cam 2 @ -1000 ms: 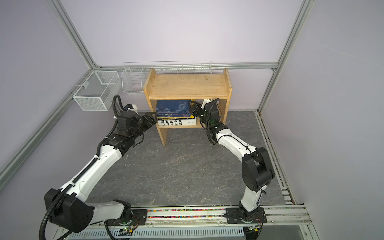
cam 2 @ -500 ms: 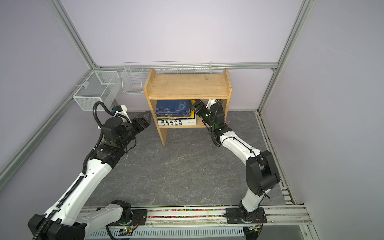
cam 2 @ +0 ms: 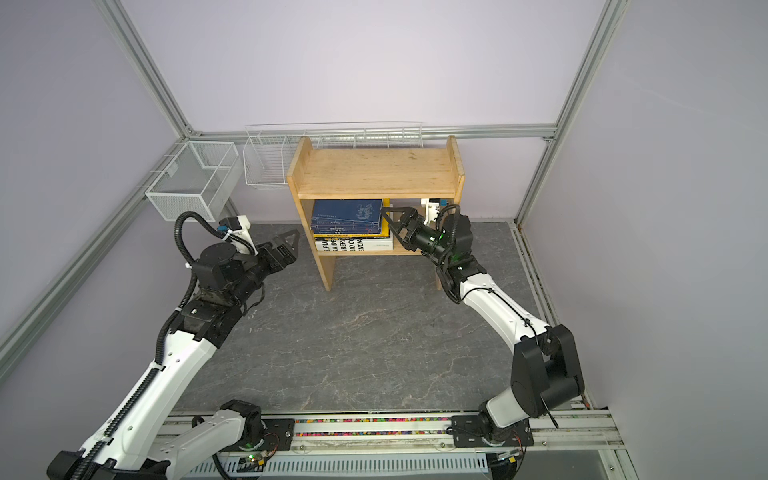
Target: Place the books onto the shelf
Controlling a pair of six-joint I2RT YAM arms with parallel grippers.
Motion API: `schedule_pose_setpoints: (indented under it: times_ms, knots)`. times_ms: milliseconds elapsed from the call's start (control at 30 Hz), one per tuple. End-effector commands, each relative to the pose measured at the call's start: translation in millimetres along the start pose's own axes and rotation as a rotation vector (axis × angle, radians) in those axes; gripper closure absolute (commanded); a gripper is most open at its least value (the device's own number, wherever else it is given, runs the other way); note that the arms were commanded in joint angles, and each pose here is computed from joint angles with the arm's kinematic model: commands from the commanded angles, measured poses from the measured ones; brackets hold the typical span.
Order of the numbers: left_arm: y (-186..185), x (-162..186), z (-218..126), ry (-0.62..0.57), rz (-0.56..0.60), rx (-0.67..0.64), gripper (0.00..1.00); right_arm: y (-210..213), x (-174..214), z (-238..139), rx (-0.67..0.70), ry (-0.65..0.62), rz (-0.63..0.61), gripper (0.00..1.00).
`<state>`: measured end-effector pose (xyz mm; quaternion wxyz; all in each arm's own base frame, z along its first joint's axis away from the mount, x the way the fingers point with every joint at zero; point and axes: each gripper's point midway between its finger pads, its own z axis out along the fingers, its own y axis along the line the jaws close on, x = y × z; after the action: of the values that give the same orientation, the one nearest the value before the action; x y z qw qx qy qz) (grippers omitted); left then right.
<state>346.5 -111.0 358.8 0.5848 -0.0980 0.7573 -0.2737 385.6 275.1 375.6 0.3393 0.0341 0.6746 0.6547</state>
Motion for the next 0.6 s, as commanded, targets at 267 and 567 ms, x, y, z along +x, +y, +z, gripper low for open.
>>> schedule_pose_setpoints:
  times_ms: [267,567]
  knots:
    - [89.1,-24.2,-12.2,-0.156,0.106,-0.326,0.01,-8.6,120.1,-50.8,0.135,0.397,-0.095,0.12]
    - [176.1,18.2,-0.9,-0.153,0.396,-0.662,0.01,-63.7,51.2,-192.8,1.027,-0.033,-0.626,0.12]
